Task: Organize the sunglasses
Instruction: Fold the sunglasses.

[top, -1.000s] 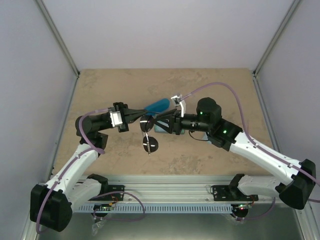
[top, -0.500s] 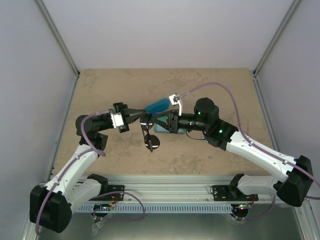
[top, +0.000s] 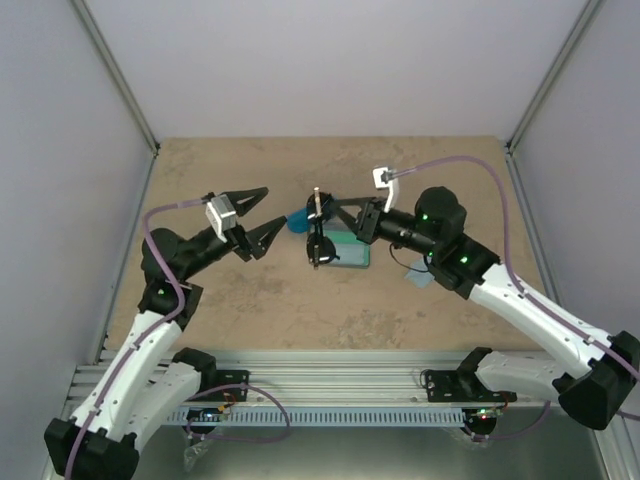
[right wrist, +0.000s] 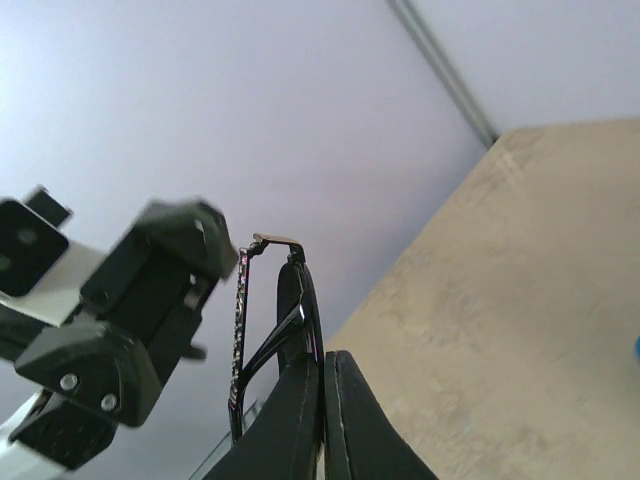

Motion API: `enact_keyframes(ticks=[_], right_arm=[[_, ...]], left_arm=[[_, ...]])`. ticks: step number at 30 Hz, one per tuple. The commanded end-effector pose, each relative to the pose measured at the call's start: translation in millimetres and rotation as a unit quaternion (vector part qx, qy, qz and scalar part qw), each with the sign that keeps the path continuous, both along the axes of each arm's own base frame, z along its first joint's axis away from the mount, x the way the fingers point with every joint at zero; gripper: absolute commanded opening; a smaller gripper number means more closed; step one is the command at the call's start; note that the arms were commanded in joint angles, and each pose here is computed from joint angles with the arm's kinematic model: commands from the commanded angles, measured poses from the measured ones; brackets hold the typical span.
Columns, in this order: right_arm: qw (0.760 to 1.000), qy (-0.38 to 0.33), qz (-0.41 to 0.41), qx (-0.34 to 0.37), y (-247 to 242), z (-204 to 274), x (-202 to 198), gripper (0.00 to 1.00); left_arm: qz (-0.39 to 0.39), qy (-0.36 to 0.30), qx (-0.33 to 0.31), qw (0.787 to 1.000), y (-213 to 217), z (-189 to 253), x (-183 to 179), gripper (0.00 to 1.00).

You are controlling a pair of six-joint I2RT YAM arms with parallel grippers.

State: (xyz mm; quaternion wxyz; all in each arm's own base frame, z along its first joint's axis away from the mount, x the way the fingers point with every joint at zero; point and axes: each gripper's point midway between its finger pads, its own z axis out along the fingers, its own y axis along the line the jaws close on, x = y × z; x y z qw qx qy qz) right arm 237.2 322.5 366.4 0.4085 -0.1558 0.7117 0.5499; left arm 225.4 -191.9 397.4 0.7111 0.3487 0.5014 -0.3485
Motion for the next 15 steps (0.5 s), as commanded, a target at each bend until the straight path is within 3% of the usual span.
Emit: enact_keyframes(ticks=[1,9,15], right_arm=[[0.997,-0.057,-0.037,0.020,-22,42,7,0.01],[0.993,-0.104,0.037,0.043,-14,61,-19,0.01],[0.993,-0.098,0.059,0.038,-8,54,-22,0.01]], left_arm=[[0.010,0.187,-0.050,0.981,8,-17,7,0.72],[-0.145,0.354,-0.065,0.922,-18,-26,-24,0.64],[-0.210,0.373,-0.058,0.902,-32,-18,-37,0.59]])
